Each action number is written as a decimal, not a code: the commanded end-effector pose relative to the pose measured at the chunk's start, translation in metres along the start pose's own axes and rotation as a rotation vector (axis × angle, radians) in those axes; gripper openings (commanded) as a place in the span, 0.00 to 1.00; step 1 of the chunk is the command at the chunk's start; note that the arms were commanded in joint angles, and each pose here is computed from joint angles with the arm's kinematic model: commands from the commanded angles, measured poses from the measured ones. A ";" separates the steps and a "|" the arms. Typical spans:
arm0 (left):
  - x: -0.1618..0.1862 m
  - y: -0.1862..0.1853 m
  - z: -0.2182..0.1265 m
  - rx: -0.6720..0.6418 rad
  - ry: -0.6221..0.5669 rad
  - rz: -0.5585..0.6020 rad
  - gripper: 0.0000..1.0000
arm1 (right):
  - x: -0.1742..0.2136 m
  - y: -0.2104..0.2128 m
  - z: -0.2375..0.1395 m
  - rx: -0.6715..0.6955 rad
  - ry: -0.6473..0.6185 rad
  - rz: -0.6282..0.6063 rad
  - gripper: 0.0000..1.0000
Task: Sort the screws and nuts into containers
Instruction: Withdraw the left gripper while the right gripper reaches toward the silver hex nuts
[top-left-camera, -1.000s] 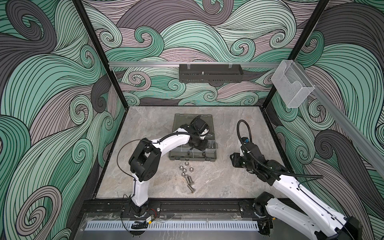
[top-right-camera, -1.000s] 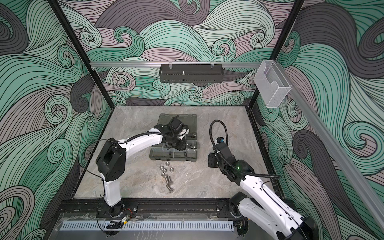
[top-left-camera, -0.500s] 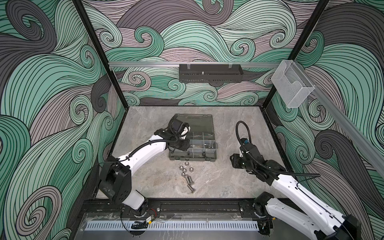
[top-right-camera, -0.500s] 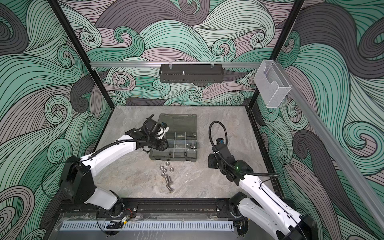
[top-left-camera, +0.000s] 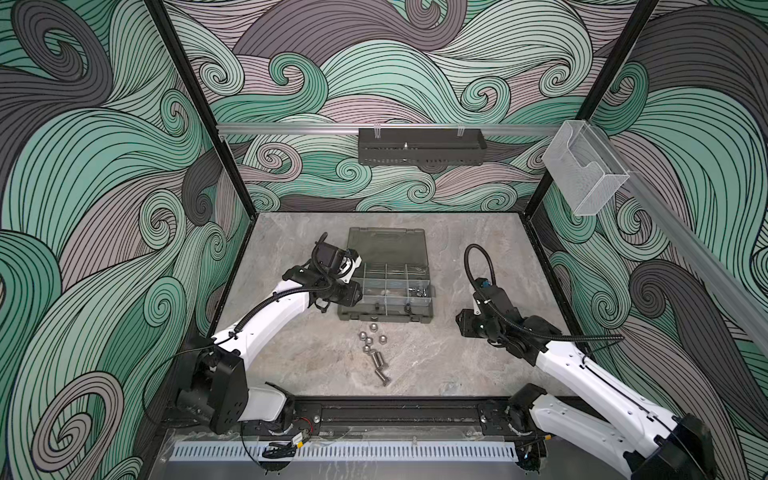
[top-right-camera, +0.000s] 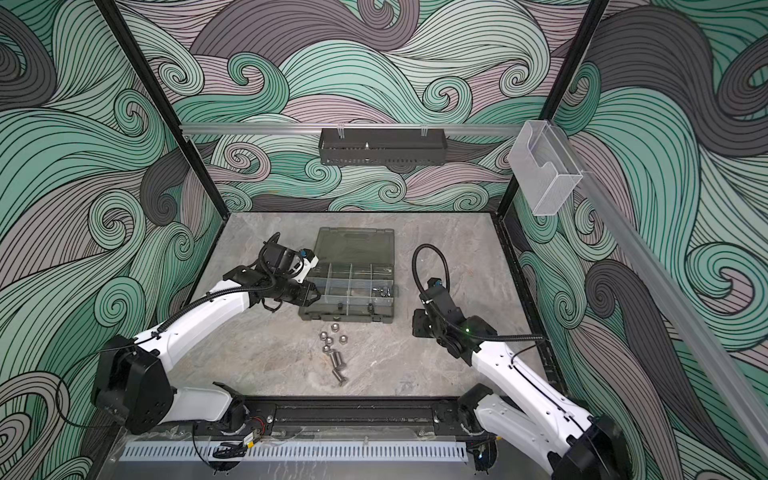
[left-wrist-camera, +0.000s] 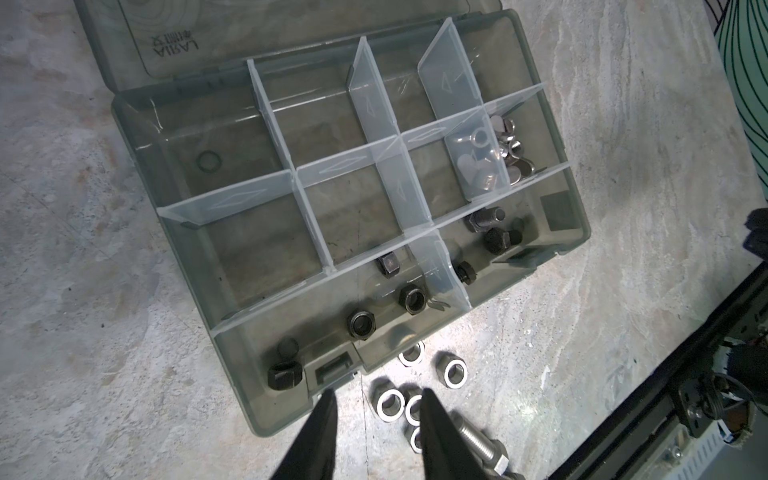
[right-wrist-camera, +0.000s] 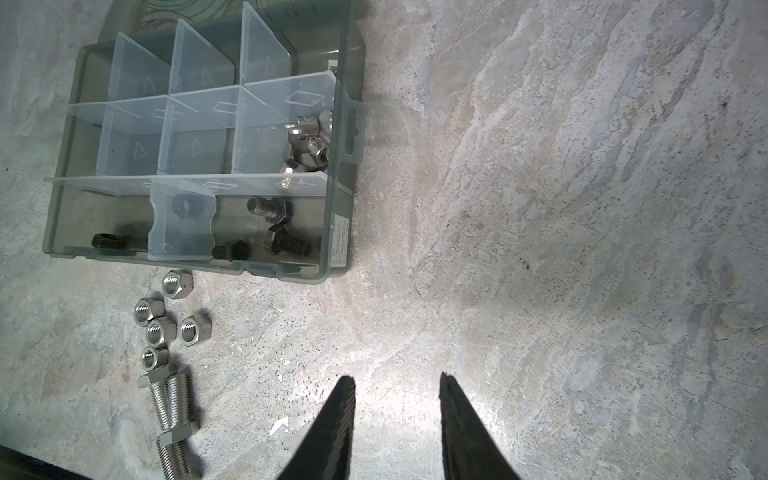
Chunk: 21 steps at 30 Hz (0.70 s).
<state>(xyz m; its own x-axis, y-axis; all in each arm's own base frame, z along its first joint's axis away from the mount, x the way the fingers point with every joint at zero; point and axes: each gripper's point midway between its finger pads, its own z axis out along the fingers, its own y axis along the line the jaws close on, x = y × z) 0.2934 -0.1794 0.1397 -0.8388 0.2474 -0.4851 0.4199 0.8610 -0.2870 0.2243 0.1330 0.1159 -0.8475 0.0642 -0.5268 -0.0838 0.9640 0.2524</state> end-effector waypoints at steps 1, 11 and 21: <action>-0.011 -0.009 -0.006 0.070 -0.048 0.004 0.37 | -0.001 0.011 0.003 -0.017 0.011 -0.006 0.35; -0.014 0.003 -0.014 0.031 -0.077 -0.015 0.37 | -0.004 0.052 0.020 -0.059 -0.001 -0.072 0.35; -0.016 0.003 -0.017 0.038 -0.090 -0.029 0.37 | 0.012 0.084 0.038 -0.089 0.049 -0.161 0.35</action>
<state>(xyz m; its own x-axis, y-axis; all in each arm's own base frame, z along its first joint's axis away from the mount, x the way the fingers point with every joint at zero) 0.3012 -0.1750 0.1561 -0.8211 0.1982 -0.5353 0.4151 0.8510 -0.3216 0.2210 0.2143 0.0916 -0.8613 -0.1218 -0.4933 -0.2607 0.9392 0.2233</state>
